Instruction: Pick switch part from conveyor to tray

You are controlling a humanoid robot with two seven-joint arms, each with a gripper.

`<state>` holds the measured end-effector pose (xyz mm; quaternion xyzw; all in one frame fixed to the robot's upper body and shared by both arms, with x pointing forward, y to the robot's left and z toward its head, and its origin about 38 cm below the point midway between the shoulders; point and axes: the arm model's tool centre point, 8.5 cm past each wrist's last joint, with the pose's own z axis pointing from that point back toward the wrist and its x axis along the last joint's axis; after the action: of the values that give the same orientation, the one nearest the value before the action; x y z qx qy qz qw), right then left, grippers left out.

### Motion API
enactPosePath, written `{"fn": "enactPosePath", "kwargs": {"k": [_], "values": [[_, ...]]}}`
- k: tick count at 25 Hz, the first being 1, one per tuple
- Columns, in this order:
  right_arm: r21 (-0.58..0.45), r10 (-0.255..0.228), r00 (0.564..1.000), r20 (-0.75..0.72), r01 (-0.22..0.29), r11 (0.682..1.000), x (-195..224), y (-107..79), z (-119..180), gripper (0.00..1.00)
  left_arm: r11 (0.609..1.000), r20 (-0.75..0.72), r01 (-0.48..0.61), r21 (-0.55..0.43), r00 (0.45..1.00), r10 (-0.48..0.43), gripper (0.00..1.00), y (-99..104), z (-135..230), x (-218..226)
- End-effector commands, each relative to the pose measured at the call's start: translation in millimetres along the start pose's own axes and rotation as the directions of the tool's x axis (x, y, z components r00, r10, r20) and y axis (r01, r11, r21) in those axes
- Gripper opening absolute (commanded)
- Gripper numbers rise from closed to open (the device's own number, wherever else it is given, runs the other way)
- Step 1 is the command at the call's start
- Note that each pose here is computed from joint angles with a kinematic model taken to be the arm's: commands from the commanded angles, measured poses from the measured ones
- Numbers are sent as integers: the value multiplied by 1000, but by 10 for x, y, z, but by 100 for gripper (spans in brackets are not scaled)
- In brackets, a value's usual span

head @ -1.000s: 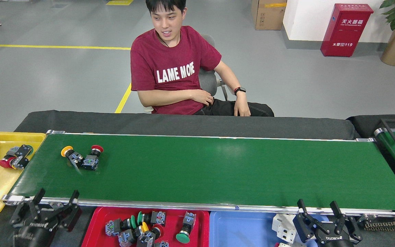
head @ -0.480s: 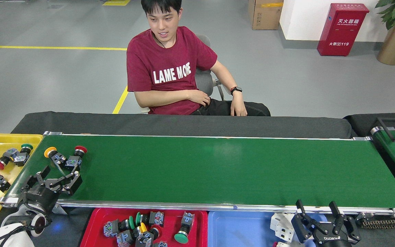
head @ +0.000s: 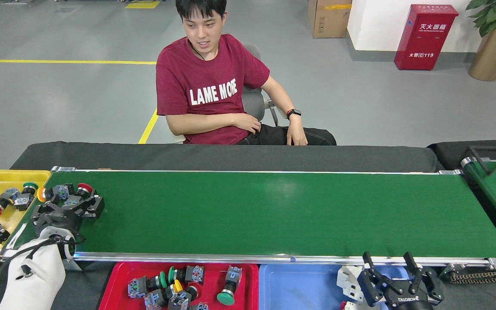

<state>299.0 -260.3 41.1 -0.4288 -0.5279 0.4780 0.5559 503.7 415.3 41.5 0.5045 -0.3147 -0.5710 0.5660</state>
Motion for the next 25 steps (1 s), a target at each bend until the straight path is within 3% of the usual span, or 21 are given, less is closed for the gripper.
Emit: {"fn": "enactPosePath", "kwargs": {"k": [1,3,6,8,12,14,15,16,18,19,20,25], "values": [[-29,6,1000,11,-5,1000,22,-92,-44,97,999,22,-5,46,1000,4,20,124,-29,20],[-29,6,1000,11,-5,1000,22,-92,-44,97,999,51,-7,52,999,4,12,93,-16,61],[-23,4,1000,9,-4,1000,21,-71,-25,97,994,89,6,105,996,-15,8,22,39,128],[-19,2,1000,8,-2,1000,22,-55,-10,97,983,209,2,184,977,-41,6,130,114,314],[-18,1,1000,6,-1,1000,23,-49,-6,97,945,512,14,327,837,-190,8,15,901,506],[-18,1,1000,6,-1,1000,23,-49,-6,97,931,656,-3,364,711,-254,14,-82,1571,593],[-18,1,1000,6,-1,1000,23,-49,-6,97,931,709,-32,364,657,-255,21,-149,1885,638],[-18,-1,1000,5,1,1000,27,-48,-6,97,933,744,-39,357,617,-259,40,-227,2172,677],[-19,-1,1000,6,1,1000,28,-53,-11,97,942,772,-31,333,584,-253,62,-357,2532,768],[-21,-1,1000,6,1,1000,29,-58,-11,97,947,781,-49,317,581,-231,91,-414,2663,845],[-21,-1,1000,6,1,1000,29,-58,-16,97,947,782,-74,312,586,-212,100,-425,2710,912],[-27,-6,1000,-3,6,1000,10,-78,-24,97,945,774,-103,309,605,-188,100,-423,2738,926]]}}
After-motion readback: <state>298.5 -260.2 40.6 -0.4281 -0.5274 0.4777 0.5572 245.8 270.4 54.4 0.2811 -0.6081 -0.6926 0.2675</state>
